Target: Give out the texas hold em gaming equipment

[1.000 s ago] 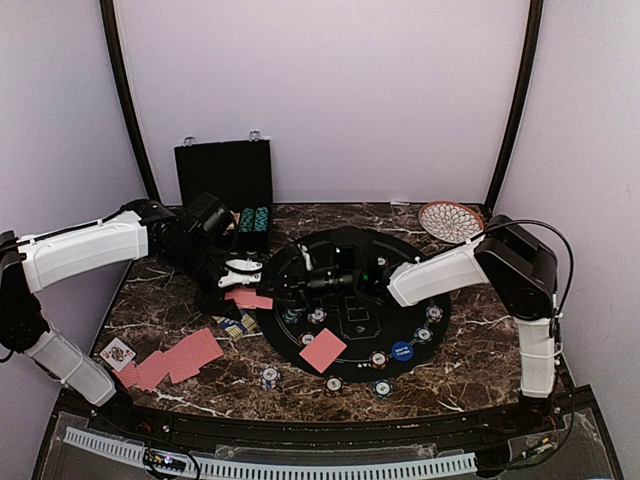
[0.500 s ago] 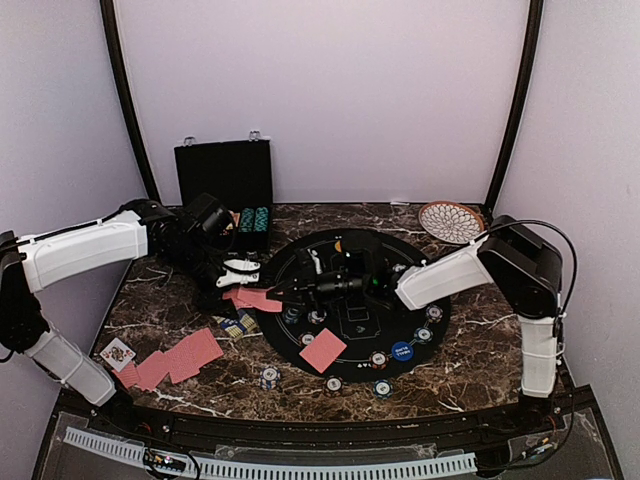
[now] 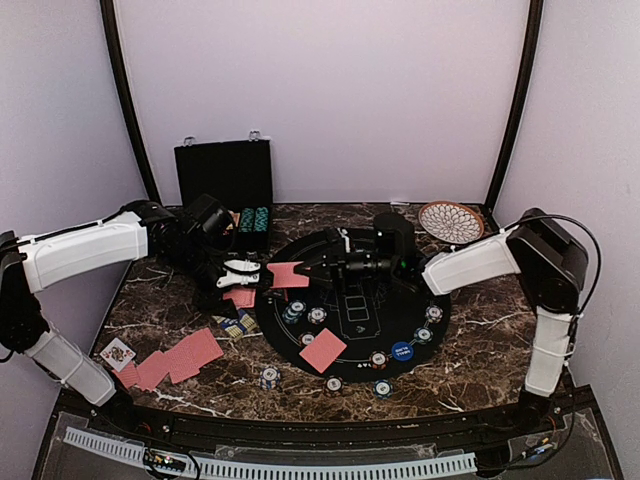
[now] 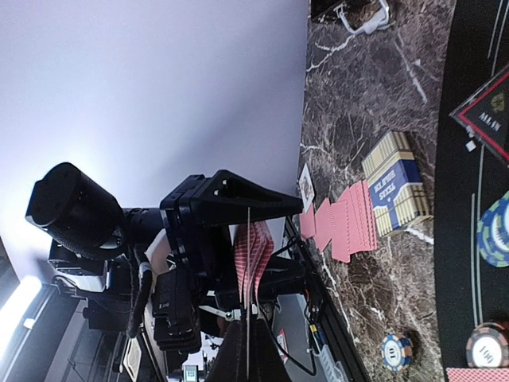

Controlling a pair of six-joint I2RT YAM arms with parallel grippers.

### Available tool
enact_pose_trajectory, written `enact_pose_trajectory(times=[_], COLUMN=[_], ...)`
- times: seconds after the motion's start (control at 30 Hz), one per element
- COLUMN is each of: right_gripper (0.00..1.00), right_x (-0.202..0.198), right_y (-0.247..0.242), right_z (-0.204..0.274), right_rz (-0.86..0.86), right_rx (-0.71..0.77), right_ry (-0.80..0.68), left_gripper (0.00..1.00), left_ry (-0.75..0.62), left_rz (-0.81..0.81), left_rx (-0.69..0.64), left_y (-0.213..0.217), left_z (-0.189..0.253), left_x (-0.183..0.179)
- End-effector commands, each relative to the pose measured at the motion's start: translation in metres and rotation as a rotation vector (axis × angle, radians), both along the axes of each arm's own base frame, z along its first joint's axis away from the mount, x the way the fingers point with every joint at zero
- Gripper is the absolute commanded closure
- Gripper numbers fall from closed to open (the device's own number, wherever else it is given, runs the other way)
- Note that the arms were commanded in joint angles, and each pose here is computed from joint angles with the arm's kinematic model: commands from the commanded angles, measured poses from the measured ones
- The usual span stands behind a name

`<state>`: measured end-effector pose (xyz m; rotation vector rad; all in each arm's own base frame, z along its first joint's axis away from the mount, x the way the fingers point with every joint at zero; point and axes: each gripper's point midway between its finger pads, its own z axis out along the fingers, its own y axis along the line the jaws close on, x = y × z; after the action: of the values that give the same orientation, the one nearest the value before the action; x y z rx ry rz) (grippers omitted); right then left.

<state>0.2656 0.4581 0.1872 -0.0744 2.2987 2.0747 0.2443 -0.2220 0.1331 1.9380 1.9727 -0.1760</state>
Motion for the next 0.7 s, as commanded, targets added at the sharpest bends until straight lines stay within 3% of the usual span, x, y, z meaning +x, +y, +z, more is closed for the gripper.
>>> enact_pose_trajectory(times=[0.0,0.17,0.67], right_gripper=[1.00,1.00,1.00], right_x=[0.018,0.055,0.140], right_y=[-0.023,-0.031,0.022], right_z=[0.006,-0.020,-0.102], right_rz=[-0.026,-0.064,-0.091], right_rx=[-0.007,-0.097,-0.261], right_ry=[-0.049,-0.062,-0.069], left_gripper=[0.45,0.46,0.46], left_ry=[-0.013,-0.010,-0.004], left_rz=[-0.007,-0.002,0.008], left_rx=[0.007,0.007,-0.004], left_y=[0.006,0.008,0.009], left_z=[0.003,0.004,0.007], left_x=[-0.004,-0.005,-0.010])
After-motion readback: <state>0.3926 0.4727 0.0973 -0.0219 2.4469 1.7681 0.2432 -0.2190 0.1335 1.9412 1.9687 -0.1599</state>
